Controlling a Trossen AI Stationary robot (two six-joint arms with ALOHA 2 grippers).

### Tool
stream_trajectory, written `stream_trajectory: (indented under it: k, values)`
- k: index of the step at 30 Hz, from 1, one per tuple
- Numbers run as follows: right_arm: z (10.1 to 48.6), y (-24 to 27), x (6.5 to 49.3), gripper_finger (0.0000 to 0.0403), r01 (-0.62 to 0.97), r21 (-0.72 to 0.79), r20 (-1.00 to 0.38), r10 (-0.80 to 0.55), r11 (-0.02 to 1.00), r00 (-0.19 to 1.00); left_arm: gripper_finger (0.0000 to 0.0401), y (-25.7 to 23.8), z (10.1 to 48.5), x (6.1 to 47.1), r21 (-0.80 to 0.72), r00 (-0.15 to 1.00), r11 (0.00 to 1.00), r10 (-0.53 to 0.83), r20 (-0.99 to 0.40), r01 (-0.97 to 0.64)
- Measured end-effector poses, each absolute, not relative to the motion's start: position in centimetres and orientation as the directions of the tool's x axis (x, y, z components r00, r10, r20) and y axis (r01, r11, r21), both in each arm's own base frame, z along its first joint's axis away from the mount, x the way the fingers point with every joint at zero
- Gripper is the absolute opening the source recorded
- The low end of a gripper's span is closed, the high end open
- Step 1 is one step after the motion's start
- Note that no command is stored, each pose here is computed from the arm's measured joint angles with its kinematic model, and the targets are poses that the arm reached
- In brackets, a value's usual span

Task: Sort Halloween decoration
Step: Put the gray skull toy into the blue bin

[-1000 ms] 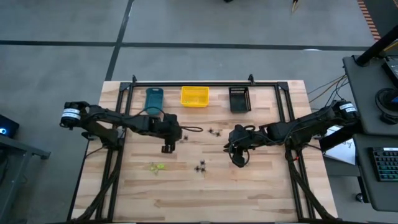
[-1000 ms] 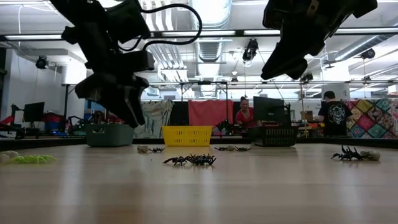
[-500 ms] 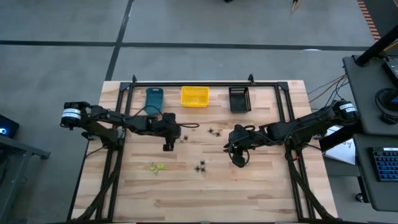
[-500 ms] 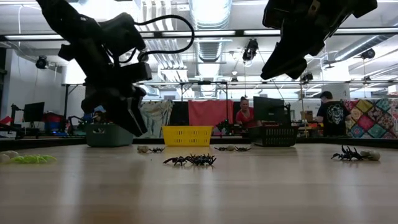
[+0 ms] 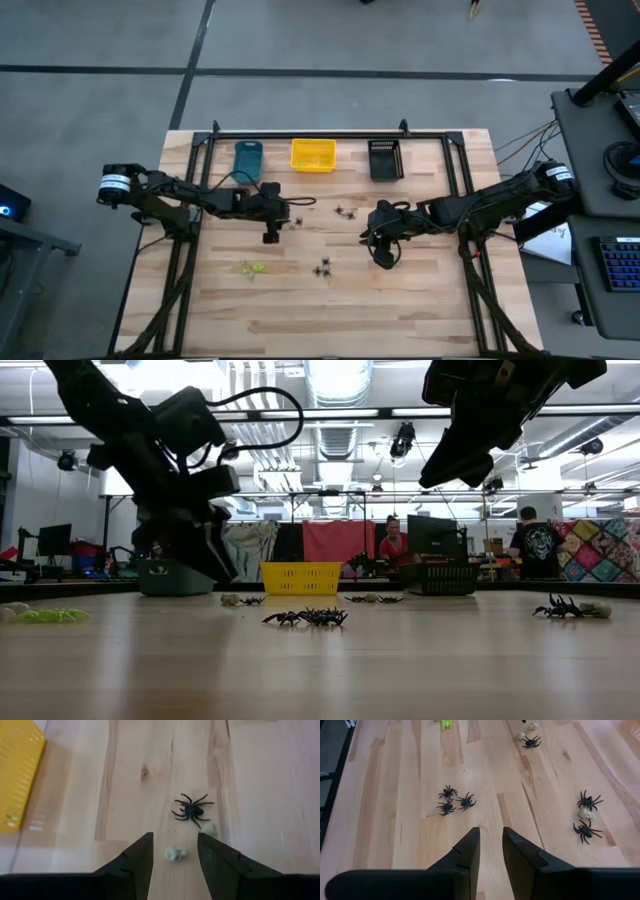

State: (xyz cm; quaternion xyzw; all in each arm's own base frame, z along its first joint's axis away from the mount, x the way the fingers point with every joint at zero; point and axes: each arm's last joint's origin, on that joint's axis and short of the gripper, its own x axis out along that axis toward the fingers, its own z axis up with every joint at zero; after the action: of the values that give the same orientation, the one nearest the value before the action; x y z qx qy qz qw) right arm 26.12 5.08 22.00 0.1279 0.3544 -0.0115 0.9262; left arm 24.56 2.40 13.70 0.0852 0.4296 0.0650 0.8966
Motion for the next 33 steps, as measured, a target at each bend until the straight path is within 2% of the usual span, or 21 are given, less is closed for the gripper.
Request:
stream_trajectory:
  k: [12,22,33]
  values:
    - [22.0,5.1,26.2,0.0073,0.101,0.218,-0.655,0.069,0.971,0.752,0.0137,2.5,12.5,24.4,0.200,0.632,0.977,0.200,-0.749,-0.072]
    - [22.1,5.1,26.2,0.0070,0.093,0.211,-0.653,0.070,0.973,0.754,0.0135,2.6,11.0,25.4,0.205,0.590,0.977,0.200,-0.782,-0.059]
    - [22.1,5.1,26.2,0.0075,0.093,0.212,-0.652,0.070,0.973,0.755,0.0084,2.6,11.4,25.0,0.196,0.578,0.979,0.193,-0.793,-0.058]
